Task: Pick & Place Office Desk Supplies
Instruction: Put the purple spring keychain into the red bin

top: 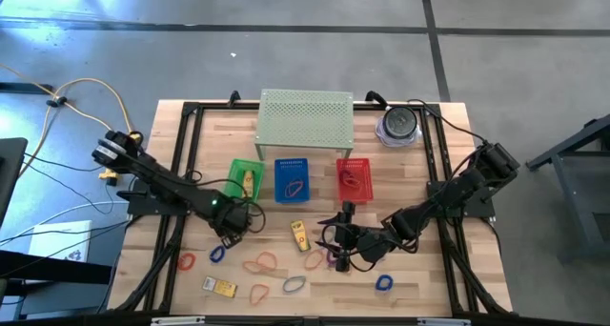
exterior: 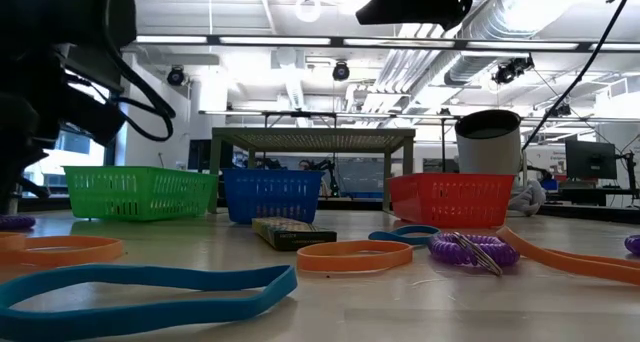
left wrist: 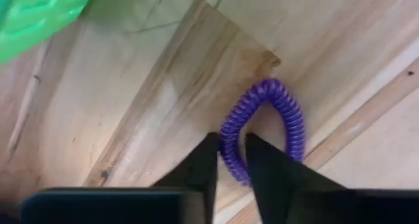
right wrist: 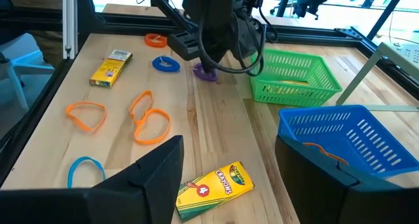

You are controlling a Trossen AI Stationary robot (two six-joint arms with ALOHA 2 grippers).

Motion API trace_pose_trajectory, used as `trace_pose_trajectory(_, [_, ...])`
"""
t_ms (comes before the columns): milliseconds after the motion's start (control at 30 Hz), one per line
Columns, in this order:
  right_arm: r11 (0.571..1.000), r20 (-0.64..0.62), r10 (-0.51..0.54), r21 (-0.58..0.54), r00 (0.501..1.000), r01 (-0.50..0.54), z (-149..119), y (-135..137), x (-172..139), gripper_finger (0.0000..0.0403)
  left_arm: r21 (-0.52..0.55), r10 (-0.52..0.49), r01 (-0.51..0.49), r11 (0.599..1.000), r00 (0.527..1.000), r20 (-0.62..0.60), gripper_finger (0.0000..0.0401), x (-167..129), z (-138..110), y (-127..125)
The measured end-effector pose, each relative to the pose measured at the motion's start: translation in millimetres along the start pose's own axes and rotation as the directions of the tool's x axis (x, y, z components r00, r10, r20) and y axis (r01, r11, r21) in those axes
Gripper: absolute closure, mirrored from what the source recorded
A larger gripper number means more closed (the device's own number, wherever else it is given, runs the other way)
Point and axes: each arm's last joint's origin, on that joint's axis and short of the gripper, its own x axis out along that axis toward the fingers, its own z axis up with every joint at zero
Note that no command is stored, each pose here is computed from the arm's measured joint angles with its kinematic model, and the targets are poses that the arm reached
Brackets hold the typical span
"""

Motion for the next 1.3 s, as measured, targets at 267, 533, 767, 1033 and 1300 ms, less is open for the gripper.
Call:
trace_pose_trajectory(267, [1.0,0.006,0.002,0.005,1.0,-0.002,1,0,0,0.0172,-0.071,0.014,-0.008,0.997,0.997,0.073,0.0395,0,-12,-9])
trace_pose_trajectory(533, [1.0,0.012,0.004,0.01,1.0,-0.005,1,0,0,0.0172,0.032,-0.071,0.065,0.997,0.972,0.225,0.0398,-45,-11,-48])
trace_pose_trajectory(767, [1.0,0.035,0.01,0.028,0.999,-0.011,4,1,0,0.0172,0.229,-0.108,-0.015,0.973,0.85,0.516,0.0399,-96,5,-71])
trace_pose_trajectory(1033, [0.999,0.061,0.008,0.049,0.998,-0.011,7,0,1,0.0172,0.425,-0.256,-0.208,0.881,0.546,0.798,0.04,-125,24,-101])
trace_pose_trajectory(1300, [0.967,0.115,-0.026,0.254,0.993,-0.004,16,-10,8,0.0172,0.418,-0.253,-0.453,0.788,0.38,0.889,0.04,-114,40,-129])
